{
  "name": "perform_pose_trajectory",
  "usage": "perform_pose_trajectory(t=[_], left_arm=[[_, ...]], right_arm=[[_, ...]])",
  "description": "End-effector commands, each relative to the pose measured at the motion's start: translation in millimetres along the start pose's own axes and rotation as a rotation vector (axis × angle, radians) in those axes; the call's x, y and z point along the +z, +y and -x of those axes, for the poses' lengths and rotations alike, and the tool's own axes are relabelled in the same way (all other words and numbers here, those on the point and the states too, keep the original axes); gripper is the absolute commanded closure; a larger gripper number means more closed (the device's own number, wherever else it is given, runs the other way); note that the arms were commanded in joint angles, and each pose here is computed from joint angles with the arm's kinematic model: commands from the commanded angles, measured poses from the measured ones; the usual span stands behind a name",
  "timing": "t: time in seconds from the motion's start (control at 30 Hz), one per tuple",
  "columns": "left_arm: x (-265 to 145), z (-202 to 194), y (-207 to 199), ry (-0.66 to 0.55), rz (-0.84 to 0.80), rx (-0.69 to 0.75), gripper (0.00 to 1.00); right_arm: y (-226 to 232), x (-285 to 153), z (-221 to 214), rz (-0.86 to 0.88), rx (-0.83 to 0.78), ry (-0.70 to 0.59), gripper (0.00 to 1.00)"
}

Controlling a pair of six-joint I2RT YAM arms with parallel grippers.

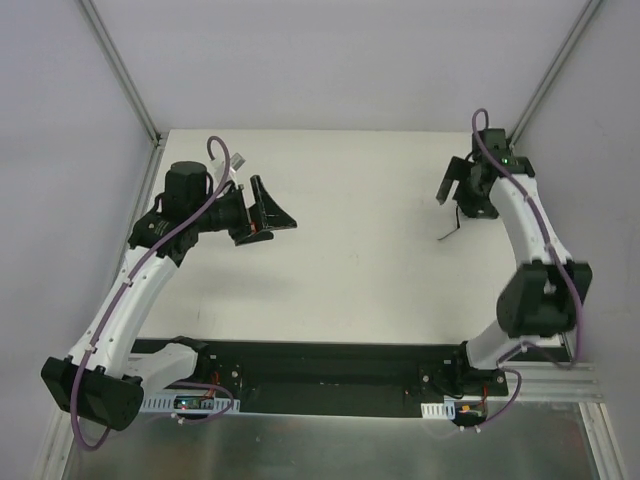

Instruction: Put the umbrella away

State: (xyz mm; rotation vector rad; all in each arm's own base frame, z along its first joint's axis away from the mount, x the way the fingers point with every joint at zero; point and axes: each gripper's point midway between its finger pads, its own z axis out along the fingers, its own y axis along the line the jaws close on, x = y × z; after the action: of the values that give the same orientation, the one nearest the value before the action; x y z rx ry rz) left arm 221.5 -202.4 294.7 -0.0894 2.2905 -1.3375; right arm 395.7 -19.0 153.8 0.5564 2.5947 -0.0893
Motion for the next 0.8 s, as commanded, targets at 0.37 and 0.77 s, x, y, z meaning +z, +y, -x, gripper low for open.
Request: perform_pose_trajectory(t=[0.37,0.77], left_arm=[[-36,48,-62,-0.273,-0.026,0.173,0.01],[-175,85,-151,-0.877,-0.068,0.535,0.01]], right_arm=[[6,-195,-116,0.382,-0.123,-0.421,0.04],[-42,-315,-60,0.370,-0.070,-0.779,0.04]])
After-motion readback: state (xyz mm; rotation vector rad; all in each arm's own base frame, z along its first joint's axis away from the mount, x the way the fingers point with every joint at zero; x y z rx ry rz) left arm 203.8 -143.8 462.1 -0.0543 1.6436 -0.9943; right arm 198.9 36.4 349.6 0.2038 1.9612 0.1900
